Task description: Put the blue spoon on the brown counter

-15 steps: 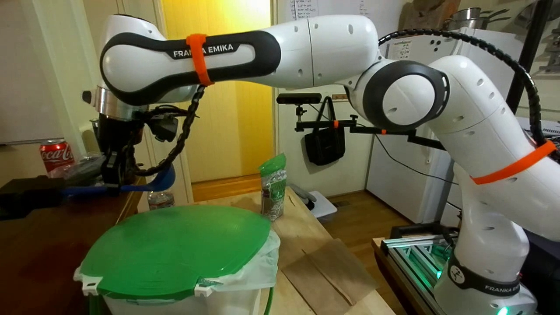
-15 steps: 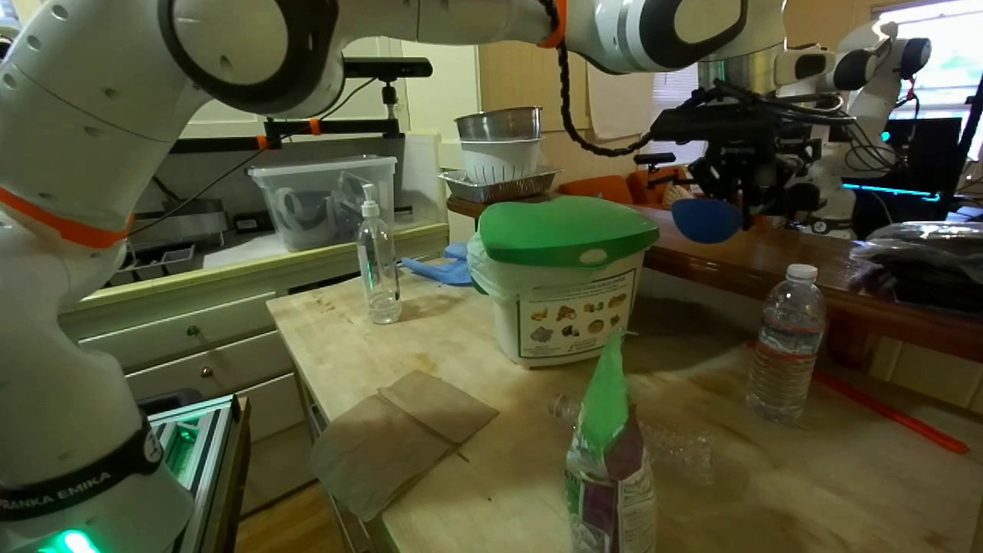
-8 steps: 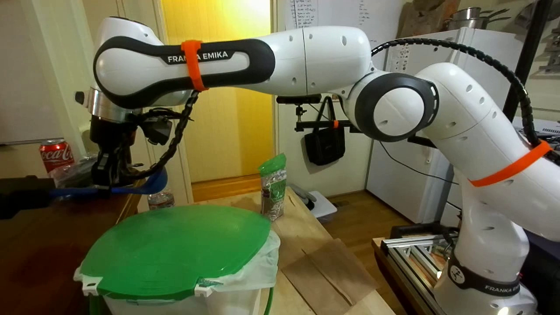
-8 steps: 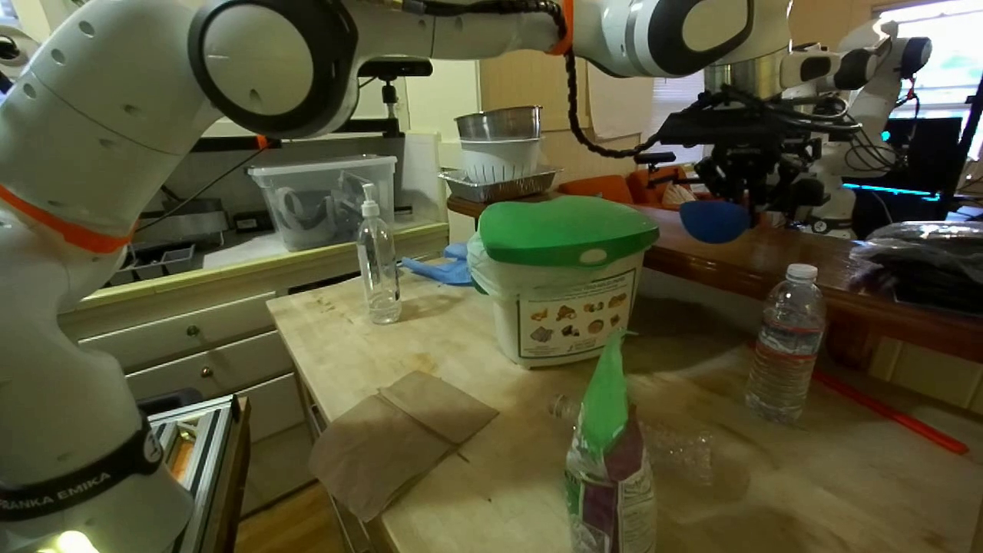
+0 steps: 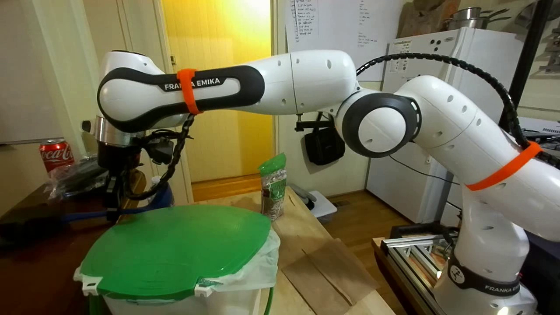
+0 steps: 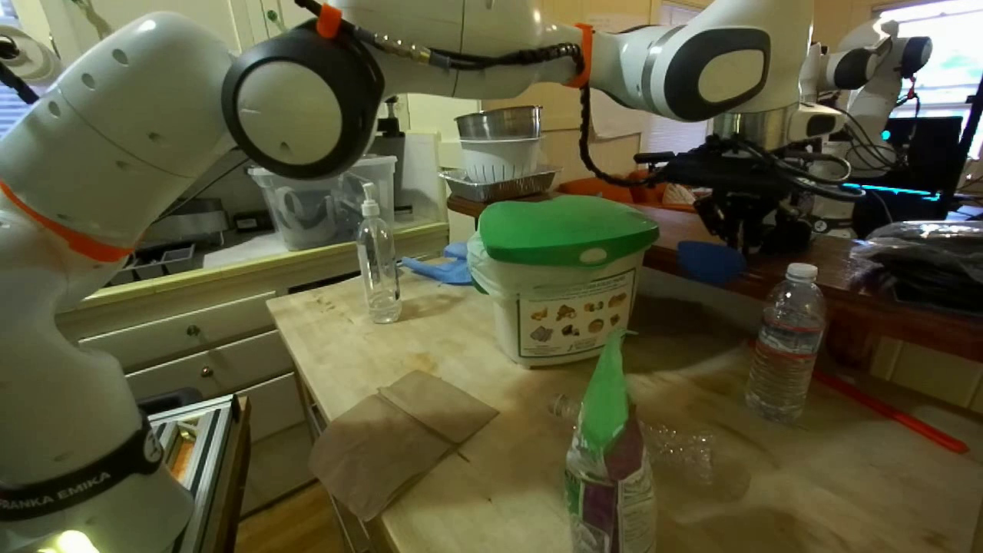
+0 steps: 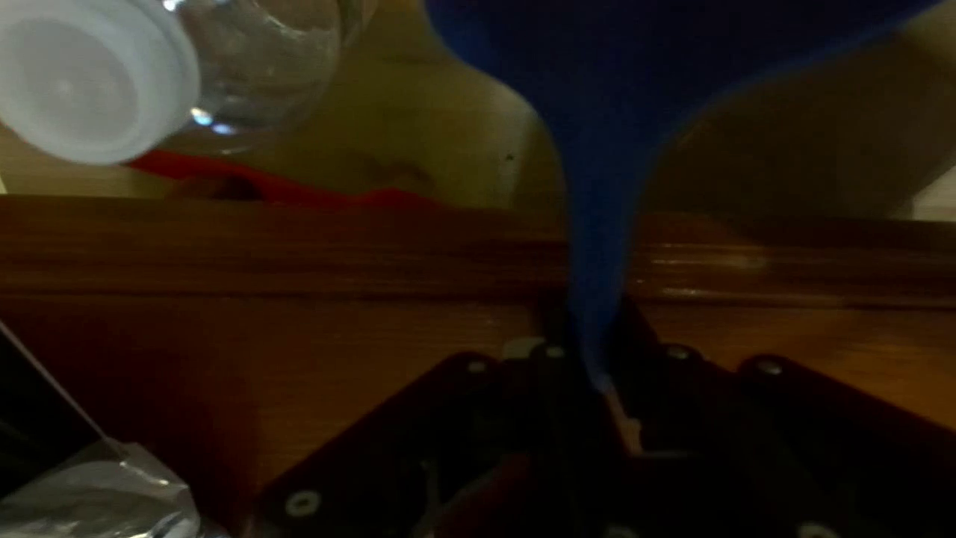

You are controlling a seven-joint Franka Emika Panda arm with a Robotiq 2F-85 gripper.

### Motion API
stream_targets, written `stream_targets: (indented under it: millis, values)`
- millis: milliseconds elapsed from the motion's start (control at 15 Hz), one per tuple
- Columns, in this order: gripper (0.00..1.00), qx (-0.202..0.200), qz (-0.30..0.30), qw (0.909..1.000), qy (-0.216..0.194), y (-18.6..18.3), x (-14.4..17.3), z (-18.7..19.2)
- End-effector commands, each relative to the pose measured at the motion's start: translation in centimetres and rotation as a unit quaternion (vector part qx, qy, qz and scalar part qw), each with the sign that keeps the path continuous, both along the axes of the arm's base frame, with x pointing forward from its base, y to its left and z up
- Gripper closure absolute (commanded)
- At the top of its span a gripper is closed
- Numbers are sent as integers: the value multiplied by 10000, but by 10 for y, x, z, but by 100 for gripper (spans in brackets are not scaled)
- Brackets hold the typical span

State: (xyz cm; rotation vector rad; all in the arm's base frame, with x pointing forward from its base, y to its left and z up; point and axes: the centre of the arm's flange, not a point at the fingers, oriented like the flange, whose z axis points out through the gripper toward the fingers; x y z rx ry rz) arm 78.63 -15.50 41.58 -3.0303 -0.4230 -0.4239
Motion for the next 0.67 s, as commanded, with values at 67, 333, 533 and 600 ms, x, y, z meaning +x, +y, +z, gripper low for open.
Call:
stream_targets:
  millis: [67, 333, 533, 600]
  values:
    - [91, 175, 243, 9995, 91, -5, 33, 11]
    - [44, 172, 307, 9994, 25, 3, 33, 20]
    - [22, 50, 188, 9996, -207, 13, 29, 40]
    - [13, 31, 167, 9994, -290, 16, 27, 48]
